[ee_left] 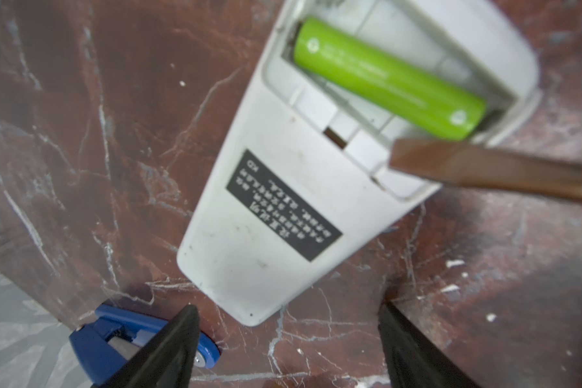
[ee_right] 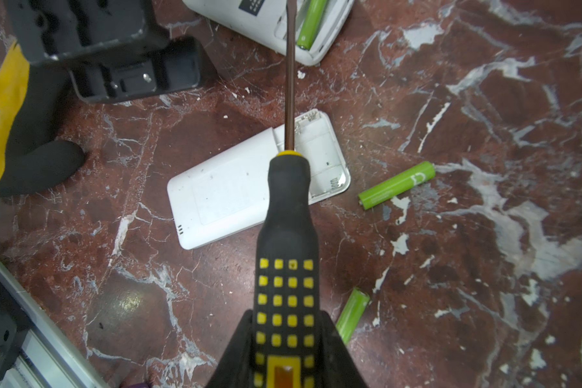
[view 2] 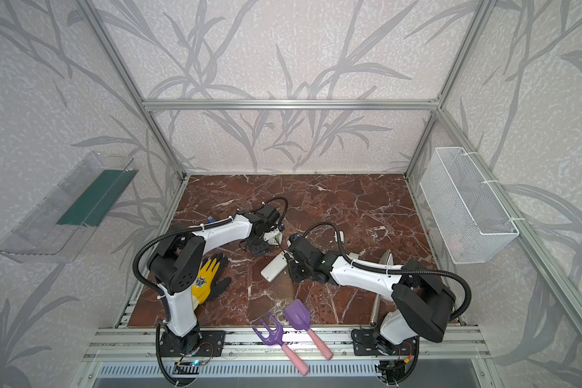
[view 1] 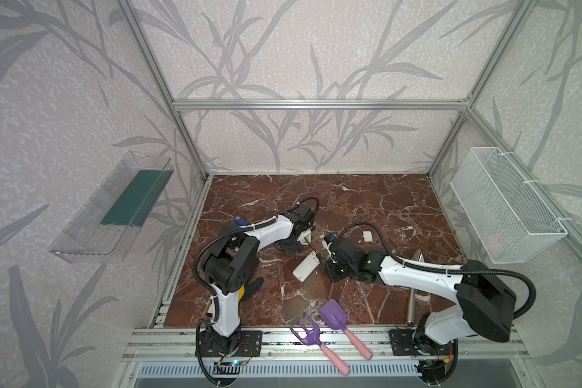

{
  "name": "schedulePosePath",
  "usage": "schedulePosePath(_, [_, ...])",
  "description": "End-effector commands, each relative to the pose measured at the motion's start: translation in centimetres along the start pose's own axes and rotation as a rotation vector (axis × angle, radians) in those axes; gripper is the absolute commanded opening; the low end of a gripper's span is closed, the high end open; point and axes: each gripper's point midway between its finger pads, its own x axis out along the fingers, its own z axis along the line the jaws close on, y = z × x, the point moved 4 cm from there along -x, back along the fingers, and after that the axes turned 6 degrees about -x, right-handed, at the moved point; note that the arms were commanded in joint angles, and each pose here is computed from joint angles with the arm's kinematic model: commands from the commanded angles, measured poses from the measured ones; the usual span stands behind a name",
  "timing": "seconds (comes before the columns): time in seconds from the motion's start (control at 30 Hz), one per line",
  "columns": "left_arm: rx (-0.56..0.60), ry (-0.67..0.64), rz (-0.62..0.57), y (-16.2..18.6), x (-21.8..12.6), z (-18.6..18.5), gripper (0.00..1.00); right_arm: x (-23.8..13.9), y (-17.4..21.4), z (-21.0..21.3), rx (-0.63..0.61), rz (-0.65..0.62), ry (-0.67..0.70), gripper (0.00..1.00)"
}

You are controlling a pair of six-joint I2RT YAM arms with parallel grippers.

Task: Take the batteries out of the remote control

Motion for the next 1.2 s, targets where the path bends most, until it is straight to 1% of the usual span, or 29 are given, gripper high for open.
schedulePosePath(0.0, [0.071, 0.081, -0.068, -0.5, -1.9, 0.7, 0.84, -1.1, -0.4, -0.3, -0.004, -0.037, 0.006, 0.0])
schedulePosePath(0.1, [0.082, 0.1, -0.088, -0.8, -2.1, 1.7, 0.84, -1.2, -0.3, -0.4, -0.007, -0.039, 0.005, 0.0])
schedulePosePath(0.23, [0.127, 0.133, -0.08, -1.0, -1.7, 2.2, 0.83, -1.3, -0.2, -0.4, -0.009, -0.04, 0.005, 0.0])
schedulePosePath(0.43, [0.205, 0.224, -0.016, -0.5, -0.6, 1.8, 0.8, -1.4, -0.3, -0.5, -0.014, -0.046, 0.007, 0.0])
schedulePosePath(0.63, [0.227, 0.302, -0.024, -0.6, -0.5, 1.4, 0.79, -1.8, -0.5, -0.4, -0.017, -0.056, 0.011, 0.0])
schedulePosePath(0.93, [0.233, 0.309, 0.022, -1.0, 1.1, 1.9, 0.72, -2.1, -0.6, -0.5, -0.018, -0.059, 0.016, 0.0])
schedulePosePath(1.17, [0.216, 0.243, -0.026, -2.0, 0.9, 3.2, 0.74, -1.9, -0.7, -0.4, -0.02, -0.057, 0.012, 0.0])
